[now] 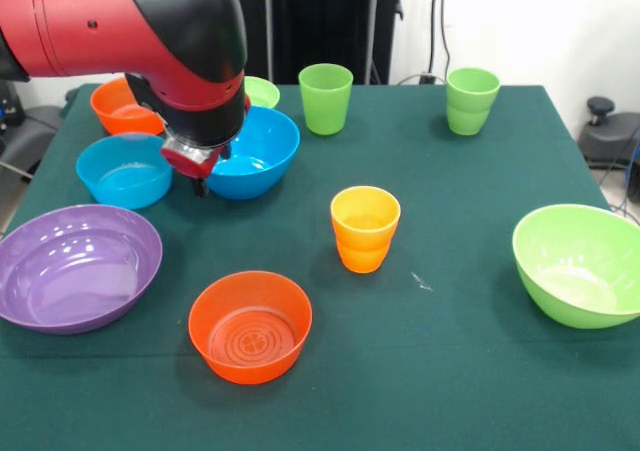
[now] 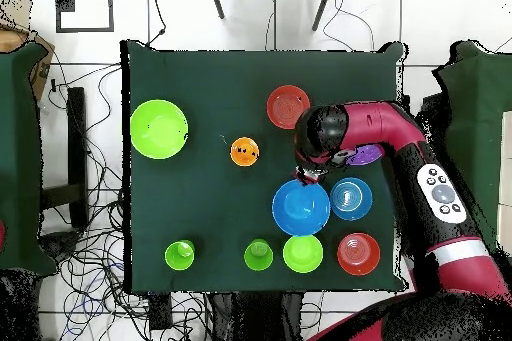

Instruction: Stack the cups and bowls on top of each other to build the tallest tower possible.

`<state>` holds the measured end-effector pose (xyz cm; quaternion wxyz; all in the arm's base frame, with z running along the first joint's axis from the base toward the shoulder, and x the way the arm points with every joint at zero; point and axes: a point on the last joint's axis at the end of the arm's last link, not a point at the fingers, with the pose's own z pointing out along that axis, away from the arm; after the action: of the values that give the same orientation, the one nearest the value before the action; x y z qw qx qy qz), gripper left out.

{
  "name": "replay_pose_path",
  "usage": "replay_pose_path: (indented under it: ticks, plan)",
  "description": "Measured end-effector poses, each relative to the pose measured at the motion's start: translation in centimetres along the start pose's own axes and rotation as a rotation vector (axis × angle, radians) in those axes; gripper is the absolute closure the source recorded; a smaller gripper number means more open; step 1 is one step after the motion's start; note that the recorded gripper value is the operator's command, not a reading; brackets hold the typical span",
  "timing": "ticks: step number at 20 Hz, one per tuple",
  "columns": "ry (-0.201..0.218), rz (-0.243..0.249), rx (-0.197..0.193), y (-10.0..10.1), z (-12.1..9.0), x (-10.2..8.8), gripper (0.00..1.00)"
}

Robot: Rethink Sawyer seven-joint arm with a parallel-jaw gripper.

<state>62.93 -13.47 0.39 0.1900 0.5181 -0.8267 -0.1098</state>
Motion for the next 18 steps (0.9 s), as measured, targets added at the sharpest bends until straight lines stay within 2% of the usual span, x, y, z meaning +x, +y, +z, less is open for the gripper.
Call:
replay_pose_path:
  ticks: [13, 18]
  plan:
    - [0.002, 0.001, -0.004, 0.0, 0.3, 0.1, 0.0]
    - [0.004, 0.0, -0.021, 0.2, 1.3, 0.1, 0.0]
